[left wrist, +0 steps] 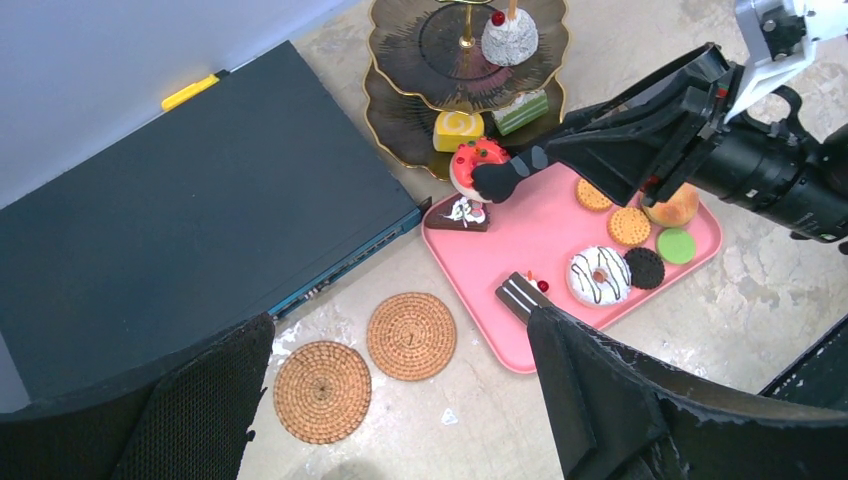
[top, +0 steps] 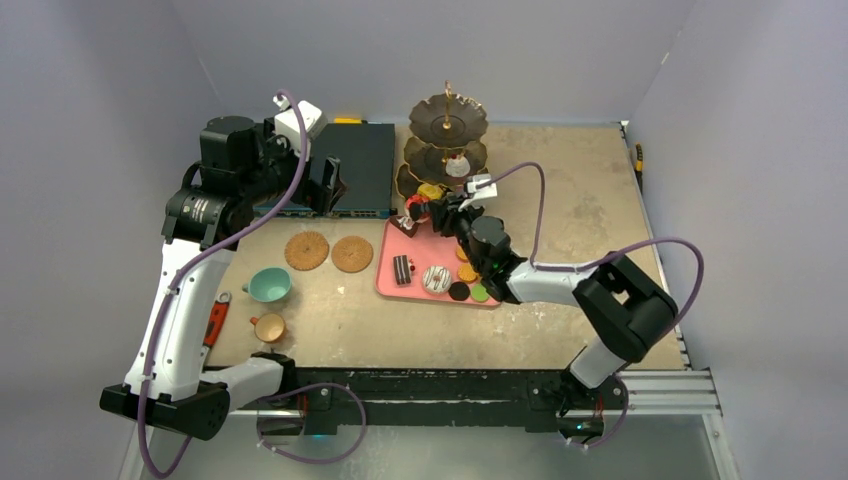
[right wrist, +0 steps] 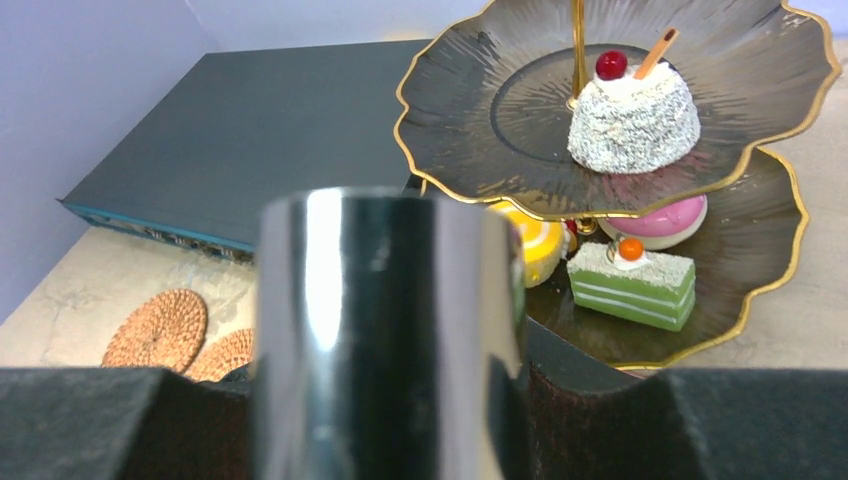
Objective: Serve the afternoon tea
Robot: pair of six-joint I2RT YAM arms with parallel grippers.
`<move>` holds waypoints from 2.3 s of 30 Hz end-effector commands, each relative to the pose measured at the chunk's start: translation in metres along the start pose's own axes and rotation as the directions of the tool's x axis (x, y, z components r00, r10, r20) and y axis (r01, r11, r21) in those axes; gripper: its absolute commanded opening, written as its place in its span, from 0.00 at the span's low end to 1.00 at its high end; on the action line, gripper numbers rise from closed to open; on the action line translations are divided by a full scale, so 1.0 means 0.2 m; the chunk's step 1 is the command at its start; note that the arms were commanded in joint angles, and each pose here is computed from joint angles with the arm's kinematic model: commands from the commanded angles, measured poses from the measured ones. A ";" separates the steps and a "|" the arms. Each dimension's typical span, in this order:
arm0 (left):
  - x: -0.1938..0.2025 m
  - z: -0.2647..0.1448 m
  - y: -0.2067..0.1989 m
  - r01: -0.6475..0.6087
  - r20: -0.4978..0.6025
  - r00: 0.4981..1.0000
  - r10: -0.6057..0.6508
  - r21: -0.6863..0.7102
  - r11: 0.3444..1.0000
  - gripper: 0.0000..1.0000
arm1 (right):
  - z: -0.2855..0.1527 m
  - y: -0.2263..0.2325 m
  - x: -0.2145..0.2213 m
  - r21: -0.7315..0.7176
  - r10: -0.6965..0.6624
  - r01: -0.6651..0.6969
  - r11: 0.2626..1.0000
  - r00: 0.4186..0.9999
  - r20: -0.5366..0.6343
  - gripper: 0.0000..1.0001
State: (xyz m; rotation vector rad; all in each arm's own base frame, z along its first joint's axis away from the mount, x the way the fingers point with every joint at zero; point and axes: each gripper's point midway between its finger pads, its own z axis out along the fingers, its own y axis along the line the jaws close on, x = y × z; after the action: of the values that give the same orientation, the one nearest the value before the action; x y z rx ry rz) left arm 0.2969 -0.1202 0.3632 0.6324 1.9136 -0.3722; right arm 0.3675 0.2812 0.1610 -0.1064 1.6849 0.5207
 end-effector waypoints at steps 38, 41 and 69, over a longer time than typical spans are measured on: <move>0.01 -0.01 0.01 -0.041 0.006 0.999 0.041 -0.007 0.999 0.99 | 0.06 -0.18 -0.10 0.154 0.057 -0.061 0.986 0.998 0.030 0.35; 0.01 -0.01 0.02 -0.046 0.006 0.999 0.046 -0.010 0.999 0.99 | 0.10 -0.18 -0.11 0.154 0.059 -0.065 0.986 0.997 0.038 0.35; 0.03 0.00 0.02 -0.050 -0.008 0.999 0.050 -0.011 0.999 0.99 | 0.34 -0.18 -0.08 0.121 0.061 -0.075 0.990 0.991 0.116 0.37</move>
State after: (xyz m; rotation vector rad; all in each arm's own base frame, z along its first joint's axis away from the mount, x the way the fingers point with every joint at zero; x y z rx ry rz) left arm 0.2983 -0.1181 0.3551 0.6703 1.9187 -0.3449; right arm 0.4383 0.2720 0.1272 0.0573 1.7161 0.4355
